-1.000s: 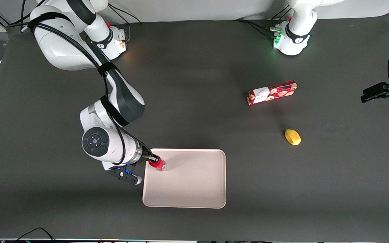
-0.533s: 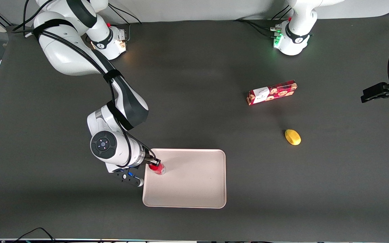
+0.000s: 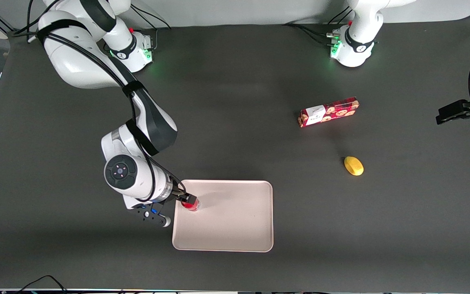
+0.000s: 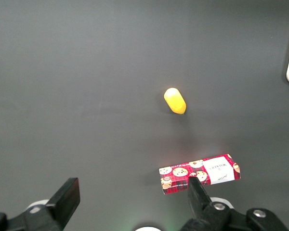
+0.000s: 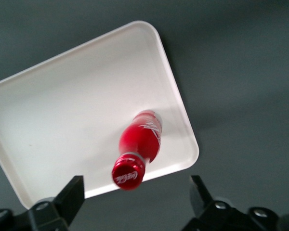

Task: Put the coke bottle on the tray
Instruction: 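Open the right gripper and raise it away from the tray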

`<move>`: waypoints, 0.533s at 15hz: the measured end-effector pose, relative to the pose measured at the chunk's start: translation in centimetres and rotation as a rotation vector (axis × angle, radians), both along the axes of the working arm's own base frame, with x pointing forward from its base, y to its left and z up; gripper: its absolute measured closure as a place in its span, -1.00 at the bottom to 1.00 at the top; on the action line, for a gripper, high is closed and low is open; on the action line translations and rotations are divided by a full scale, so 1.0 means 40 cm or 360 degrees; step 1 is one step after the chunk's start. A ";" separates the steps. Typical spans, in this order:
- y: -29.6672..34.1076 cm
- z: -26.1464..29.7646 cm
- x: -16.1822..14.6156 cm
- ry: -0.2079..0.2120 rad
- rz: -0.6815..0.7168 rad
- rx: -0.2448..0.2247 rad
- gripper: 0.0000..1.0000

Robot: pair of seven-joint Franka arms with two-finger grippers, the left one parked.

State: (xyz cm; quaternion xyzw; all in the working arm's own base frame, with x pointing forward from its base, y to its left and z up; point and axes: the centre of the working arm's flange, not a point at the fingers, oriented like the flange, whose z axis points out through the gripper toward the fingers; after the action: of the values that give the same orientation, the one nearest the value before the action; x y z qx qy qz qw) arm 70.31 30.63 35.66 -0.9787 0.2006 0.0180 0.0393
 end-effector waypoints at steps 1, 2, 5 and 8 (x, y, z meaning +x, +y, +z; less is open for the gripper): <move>0.000 0.041 -0.003 -0.0023 0.0004 0.0004 -0.99; 0.002 0.092 -0.013 -0.0038 0.0018 0.0004 -1.00; -0.022 0.322 -0.077 -0.0072 0.0200 -0.0041 -1.00; -0.136 0.581 -0.203 0.0006 0.0431 -0.0155 -1.00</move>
State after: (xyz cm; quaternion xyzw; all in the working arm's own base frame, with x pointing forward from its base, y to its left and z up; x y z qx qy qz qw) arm 62.20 25.18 58.91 -0.9975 0.0673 0.0152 -0.0115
